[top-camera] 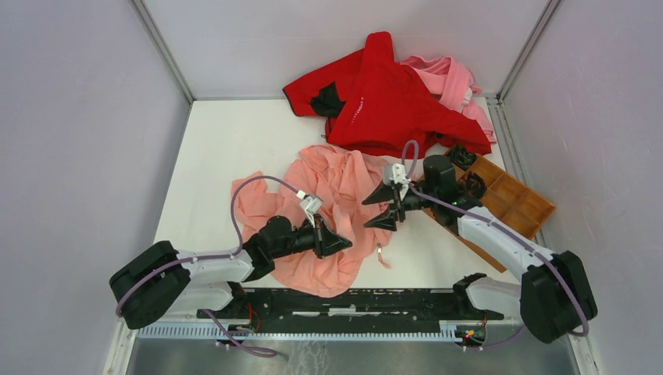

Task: Zip up the jacket
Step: Pick up the jacket from the center of the board.

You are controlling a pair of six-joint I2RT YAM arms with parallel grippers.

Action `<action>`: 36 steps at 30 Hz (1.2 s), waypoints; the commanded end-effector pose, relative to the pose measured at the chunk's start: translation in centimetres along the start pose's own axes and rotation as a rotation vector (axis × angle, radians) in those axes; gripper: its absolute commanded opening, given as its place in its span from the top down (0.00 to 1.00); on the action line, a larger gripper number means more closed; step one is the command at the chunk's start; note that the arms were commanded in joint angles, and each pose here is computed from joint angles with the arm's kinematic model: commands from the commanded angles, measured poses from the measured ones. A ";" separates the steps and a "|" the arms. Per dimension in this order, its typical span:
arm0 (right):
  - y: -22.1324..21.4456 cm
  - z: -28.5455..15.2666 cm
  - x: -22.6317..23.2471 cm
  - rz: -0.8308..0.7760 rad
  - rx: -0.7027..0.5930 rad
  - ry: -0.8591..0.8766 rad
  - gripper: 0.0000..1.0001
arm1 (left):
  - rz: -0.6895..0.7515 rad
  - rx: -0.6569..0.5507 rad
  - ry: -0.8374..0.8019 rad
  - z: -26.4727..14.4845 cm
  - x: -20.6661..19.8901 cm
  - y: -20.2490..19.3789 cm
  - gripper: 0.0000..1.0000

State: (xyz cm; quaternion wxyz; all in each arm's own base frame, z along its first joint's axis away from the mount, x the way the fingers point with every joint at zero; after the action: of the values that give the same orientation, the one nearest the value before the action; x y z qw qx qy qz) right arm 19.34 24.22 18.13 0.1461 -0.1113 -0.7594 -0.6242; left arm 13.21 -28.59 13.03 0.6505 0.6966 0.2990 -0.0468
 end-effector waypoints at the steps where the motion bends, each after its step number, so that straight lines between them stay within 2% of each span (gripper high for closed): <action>1: 0.4 -3.2 -0.5 -0.175 0.008 -0.092 0.28 | 0.004 -0.117 -0.083 -0.5 -1.4 1.9 0.98; 4: 0.3 -5.2 -0.6 -0.248 -0.014 -0.168 0.03 | 0.021 -0.156 -0.104 -0.9 -1.7 2.4 0.98; 6: -0.6 -6.2 -0.3 -0.245 -0.050 -0.179 0.02 | 0.030 -0.180 -0.103 -1.2 -1.7 2.6 0.98; 9: -2.2 -6.6 0.3 -0.112 -0.090 -0.102 0.02 | 0.041 -0.204 -0.100 -1.4 -1.8 2.9 0.98; 12: -4.1 -6.5 -0.1 -0.020 -0.060 -0.090 0.02 | 0.049 -0.222 -0.106 -1.7 -1.9 3.2 0.98; 16: -6.4 -6.7 -0.7 0.039 0.021 -0.120 0.08 | 0.051 -0.253 -0.117 -2.1 -2.1 3.3 0.98; 26: -10.2 -6.6 -2.9 0.197 0.104 -0.209 0.42 | 0.110 -0.301 -0.117 -2.4 -2.2 3.8 0.98; 36: -10.9 -5.1 -4.0 0.233 0.141 -0.243 0.53 | 0.105 -0.302 -0.140 -1.9 -2.5 3.5 0.98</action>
State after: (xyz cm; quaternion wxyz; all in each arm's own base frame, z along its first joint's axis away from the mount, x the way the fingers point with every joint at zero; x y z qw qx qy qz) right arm 18.77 16.55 7.70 0.1459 -0.2611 -0.7913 -0.5332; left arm 12.24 -27.44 16.27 0.7454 0.6201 0.2428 -0.0305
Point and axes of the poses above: each gripper's point midway between its finger pads, its own z axis out along the fingers, its own x axis along the line the jaws close on, y = z × x, the point moved 3 cm from there along -z, back along the fingers, and after that the axes turned 15 degrees about z, right-handed, at the moved point
